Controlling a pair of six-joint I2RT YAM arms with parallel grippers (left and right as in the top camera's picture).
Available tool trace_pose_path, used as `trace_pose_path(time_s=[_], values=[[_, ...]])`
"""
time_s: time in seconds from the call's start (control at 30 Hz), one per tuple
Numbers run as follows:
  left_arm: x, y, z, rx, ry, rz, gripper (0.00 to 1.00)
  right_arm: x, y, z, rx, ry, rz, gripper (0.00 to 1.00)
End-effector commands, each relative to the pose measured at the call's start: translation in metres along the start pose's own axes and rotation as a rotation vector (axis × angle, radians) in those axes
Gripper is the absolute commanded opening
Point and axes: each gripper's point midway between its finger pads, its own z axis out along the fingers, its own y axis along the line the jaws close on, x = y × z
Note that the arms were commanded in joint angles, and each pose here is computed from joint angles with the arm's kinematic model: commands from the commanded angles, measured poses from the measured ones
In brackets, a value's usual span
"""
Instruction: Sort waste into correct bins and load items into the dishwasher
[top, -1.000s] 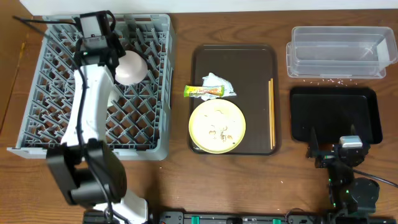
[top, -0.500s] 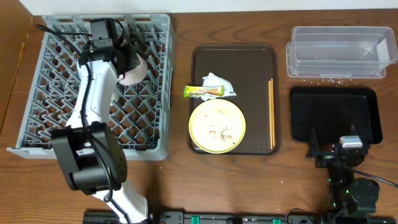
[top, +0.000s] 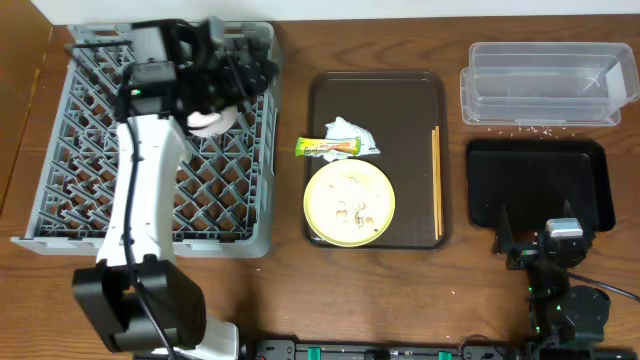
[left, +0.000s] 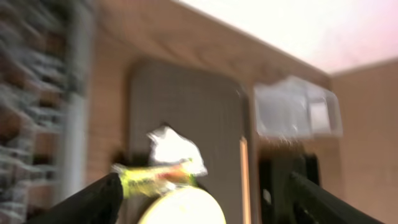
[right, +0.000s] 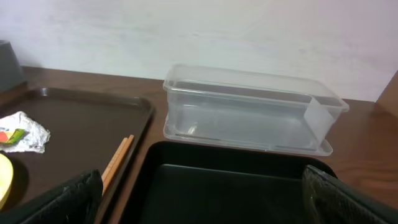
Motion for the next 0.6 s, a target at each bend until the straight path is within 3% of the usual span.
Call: trace_pose_path(time_s=[0.0, 0.13, 0.37, 0.57], values=[[0.024, -0.025, 0.021, 0.082, 0.102, 0.018, 0.85, 0.001, -0.001, 0.000, 0.003, 0.001, 0.013, 0.99], [0.047, -0.043, 0.040, 0.103, 0.172, 0.143, 0.85, 0.001, -0.001, 0.000, 0.003, 0.001, 0.013, 0.99], [0.076, -0.012, 0.060, -0.349, 0.196, 0.284, 0.86, 0.001, -0.001, 0.000, 0.003, 0.001, 0.013, 0.99], [0.093, -0.021, 0.067, -0.446, 0.213, 0.377, 0.86, 0.001, -0.001, 0.000, 0.003, 0.001, 0.013, 0.99]])
